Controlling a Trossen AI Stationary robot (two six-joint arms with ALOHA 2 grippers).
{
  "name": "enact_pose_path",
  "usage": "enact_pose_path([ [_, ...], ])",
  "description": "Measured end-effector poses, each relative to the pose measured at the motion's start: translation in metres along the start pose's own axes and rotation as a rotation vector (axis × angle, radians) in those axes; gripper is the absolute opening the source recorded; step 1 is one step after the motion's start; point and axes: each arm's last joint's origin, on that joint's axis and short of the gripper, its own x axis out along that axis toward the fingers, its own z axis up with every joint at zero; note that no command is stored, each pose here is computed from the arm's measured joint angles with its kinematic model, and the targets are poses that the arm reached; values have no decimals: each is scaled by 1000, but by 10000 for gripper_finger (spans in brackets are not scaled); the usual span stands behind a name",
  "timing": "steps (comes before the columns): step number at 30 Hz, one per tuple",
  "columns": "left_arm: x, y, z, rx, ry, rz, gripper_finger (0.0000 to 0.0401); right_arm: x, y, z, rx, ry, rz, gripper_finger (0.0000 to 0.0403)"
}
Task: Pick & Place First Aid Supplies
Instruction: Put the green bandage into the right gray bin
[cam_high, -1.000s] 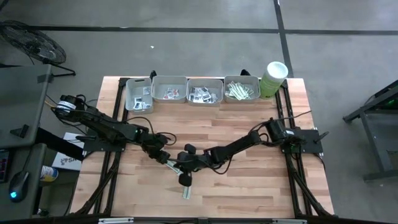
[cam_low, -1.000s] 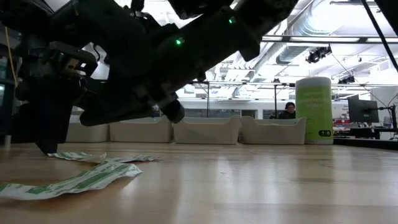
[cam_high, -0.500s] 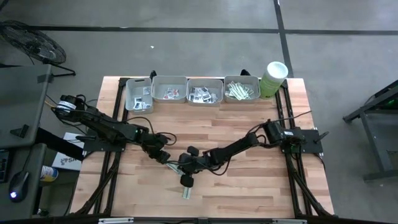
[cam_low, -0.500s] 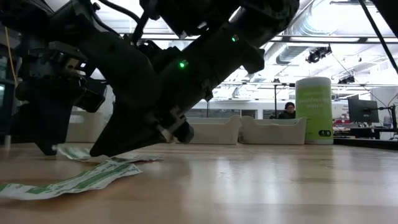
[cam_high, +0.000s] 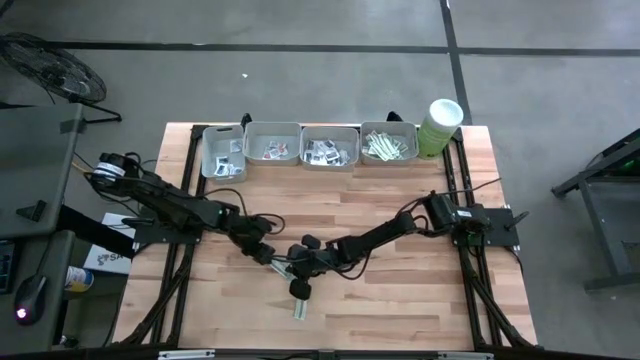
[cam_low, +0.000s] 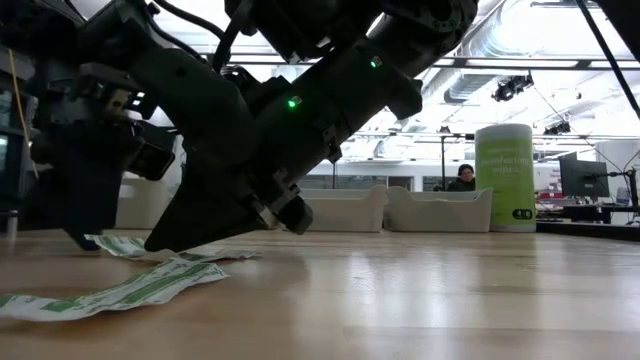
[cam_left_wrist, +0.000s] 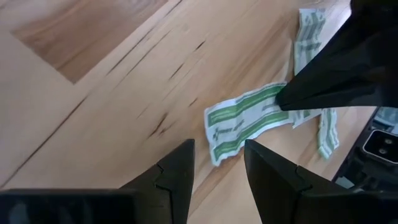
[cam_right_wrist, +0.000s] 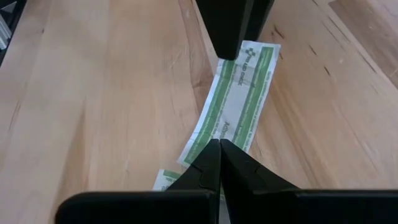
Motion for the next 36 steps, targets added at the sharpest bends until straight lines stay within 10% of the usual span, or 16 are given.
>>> enact_pose_path([
  [23, -1, -11, 4, 0, -37, -104, 139, 0, 0, -1, 7, 10, 4, 0],
  [36, -1, -8, 2, -22, -18, -77, 14, 1, 0, -2, 6, 10, 3, 0],
])
